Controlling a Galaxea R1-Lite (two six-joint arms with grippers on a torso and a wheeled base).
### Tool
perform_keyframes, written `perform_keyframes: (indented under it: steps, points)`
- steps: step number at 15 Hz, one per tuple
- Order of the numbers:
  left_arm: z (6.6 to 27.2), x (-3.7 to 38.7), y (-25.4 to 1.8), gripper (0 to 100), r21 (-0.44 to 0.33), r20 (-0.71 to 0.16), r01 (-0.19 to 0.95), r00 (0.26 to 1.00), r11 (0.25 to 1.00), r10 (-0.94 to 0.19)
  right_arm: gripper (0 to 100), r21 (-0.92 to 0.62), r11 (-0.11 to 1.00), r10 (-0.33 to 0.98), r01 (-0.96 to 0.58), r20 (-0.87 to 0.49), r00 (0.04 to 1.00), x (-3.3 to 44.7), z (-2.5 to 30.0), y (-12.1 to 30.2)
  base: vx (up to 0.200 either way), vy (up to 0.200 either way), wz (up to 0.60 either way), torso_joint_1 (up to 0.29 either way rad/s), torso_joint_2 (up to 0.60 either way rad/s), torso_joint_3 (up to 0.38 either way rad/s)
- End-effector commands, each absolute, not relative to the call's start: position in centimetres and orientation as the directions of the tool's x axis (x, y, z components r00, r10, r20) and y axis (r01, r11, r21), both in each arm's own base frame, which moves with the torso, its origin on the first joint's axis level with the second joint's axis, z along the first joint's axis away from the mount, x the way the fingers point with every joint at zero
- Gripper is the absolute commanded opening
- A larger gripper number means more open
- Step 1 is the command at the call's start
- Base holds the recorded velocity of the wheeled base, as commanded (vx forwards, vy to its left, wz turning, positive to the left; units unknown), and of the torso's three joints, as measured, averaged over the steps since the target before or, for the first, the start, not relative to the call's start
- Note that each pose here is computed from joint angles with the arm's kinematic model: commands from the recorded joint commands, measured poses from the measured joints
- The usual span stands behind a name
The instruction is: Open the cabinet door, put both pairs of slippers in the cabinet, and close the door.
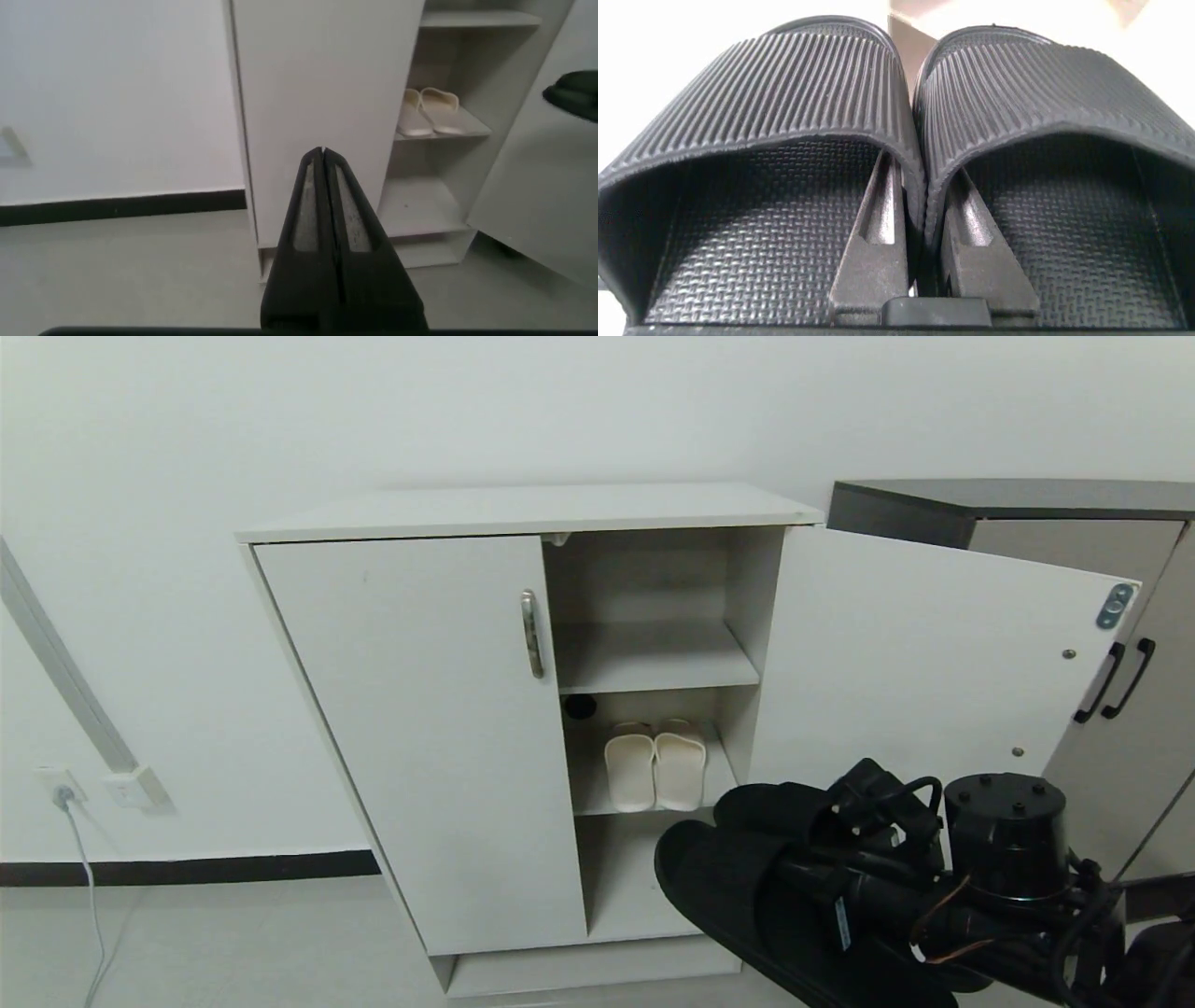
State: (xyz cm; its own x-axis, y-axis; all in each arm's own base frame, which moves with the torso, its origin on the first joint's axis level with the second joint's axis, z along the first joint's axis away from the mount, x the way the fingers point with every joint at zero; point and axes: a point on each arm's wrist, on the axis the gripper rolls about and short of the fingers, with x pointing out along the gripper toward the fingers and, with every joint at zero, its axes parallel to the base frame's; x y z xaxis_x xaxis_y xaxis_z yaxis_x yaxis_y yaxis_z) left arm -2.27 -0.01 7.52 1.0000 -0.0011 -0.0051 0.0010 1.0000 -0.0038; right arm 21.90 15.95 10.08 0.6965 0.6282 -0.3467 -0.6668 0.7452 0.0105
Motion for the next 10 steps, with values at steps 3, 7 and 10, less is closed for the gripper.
perform_keyframes:
  steps: [3, 7, 10]
  points:
    - [7.6, -2.3, 0.0, 0, -0.003, -0.002, 0.000, 1.000, 1.000, 0.000, 0, -0.004, 0.736, 0.643, -0.678, -0.310, 0.700, 21.9, 9.6, 17.5, 0.000, 0.000, 0.00, 0.000, 0.00, 0.000]
    - [7.5, -2.3, 0.0, 0, -0.003, -0.005, 0.000, 1.000, 1.000, 0.000, 0, -0.022, 0.855, 0.498, -0.518, -0.239, 0.833, 22.6, 9.1, 23.7, 0.000, 0.000, 0.00, 0.000, 0.00, 0.000]
    - [7.5, -2.3, 0.0, 0, -0.003, -0.003, 0.000, 1.000, 1.000, 0.000, 0, 0.005, 0.940, 0.335, -0.342, -0.227, 0.914, 23.9, 10.5, 28.1, 0.000, 0.000, 0.00, 0.000, 0.00, 0.000]
